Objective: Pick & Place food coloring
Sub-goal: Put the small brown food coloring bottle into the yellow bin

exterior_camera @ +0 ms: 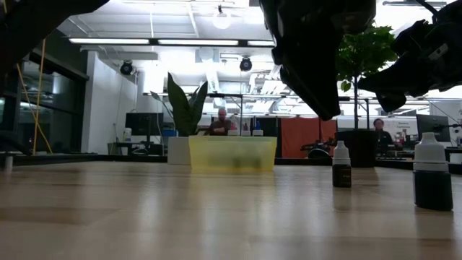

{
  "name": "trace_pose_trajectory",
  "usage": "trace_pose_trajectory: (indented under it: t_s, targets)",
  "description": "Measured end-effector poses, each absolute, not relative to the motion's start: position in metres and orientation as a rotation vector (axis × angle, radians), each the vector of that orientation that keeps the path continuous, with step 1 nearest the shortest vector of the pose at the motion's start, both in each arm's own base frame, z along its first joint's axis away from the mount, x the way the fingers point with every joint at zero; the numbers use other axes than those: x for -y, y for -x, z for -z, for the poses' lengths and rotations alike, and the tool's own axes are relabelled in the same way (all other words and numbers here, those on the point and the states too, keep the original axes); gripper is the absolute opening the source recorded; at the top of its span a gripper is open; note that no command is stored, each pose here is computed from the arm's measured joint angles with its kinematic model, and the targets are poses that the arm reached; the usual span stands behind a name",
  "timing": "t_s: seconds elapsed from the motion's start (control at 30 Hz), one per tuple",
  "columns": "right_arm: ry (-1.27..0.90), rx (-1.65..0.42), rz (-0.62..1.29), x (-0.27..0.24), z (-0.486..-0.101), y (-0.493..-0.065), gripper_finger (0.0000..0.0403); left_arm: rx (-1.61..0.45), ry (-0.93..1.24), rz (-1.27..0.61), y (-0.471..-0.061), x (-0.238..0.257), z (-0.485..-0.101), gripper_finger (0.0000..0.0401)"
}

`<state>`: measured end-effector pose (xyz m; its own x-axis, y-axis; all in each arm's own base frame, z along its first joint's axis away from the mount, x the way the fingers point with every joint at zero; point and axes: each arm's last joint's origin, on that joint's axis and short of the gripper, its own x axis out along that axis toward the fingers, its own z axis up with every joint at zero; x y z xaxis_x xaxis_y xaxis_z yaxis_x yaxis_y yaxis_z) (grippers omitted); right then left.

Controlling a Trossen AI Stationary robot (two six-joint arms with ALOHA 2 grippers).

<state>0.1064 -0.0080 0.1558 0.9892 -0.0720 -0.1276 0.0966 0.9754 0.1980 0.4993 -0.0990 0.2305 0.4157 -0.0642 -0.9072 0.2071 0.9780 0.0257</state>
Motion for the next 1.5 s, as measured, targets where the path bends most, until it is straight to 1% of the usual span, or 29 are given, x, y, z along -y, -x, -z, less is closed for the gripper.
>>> trace_pose_trajectory:
  t_s: [0.37,0.57,0.63,0.83,1.07,1.3,1.5]
  targets:
    - [-0.205,-0.12,0.085,0.008,-0.156,-0.106,0.0,-1.116,-0.113,0.161,-0.501,0.099,-0.23,0.017]
    - [-0.206,-0.12,0.085,0.008,-0.156,-0.106,0.0,-1.09,-0.11,0.196,-0.513,0.103,-0.209,0.017]
    - [-0.205,-0.121,0.085,0.008,-0.156,-0.106,0.0,-1.132,-0.116,0.192,-0.511,0.102,-0.204,0.017]
    - [-0.206,-0.124,0.086,0.008,-0.155,-0.107,0.0,-1.119,-0.151,0.149,-0.512,0.101,-0.205,0.017]
    - [-0.206,-0.127,0.086,0.008,-0.155,-0.107,0.0,-1.117,-0.154,0.157,-0.512,0.097,-0.205,0.017]
    - [-0.206,-0.127,0.086,0.008,-0.155,-0.107,0.0,-1.135,-0.162,0.182,-0.515,0.098,-0.194,0.017]
    - [-0.206,-0.128,0.086,0.008,-0.155,-0.107,0.0,-1.14,-0.171,0.167,-0.515,0.098,-0.19,0.017]
